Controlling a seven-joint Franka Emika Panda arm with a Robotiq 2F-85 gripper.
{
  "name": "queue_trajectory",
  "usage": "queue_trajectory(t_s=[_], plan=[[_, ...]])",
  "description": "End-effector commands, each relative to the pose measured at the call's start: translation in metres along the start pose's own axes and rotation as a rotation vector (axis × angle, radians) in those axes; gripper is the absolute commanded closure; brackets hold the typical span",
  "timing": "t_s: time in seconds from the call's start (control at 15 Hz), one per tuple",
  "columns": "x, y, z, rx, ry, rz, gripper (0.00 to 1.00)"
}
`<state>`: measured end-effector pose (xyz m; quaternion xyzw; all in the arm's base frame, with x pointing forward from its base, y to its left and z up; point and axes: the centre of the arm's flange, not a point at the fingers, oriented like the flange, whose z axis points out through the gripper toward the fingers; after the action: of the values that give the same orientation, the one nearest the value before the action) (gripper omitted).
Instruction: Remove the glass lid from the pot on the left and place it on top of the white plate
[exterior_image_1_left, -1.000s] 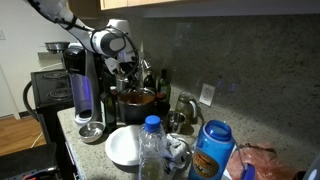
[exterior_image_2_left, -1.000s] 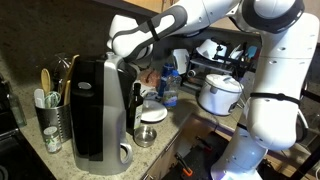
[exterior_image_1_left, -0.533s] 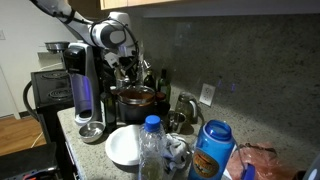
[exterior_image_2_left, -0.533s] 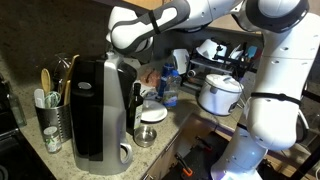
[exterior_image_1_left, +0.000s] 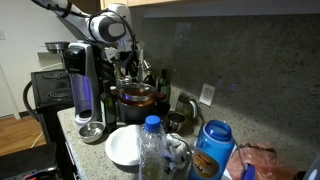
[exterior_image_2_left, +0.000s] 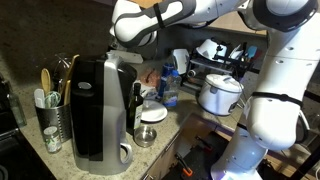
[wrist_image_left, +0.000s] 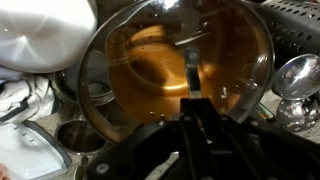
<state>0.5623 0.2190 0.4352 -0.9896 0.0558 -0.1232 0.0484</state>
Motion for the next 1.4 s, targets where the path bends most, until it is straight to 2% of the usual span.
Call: queue_trajectory(t_s=[0.0,0.67,1.33], plan=[[-0.004,0.025,-0.028,-0.027,0.032,0.076,0.96],[-0.016,0.118,-0.04,-0.099,0.046,0.274,0.96],[-0.033,0.165,-0.046,-0.126,0.047,0.382,0.96]])
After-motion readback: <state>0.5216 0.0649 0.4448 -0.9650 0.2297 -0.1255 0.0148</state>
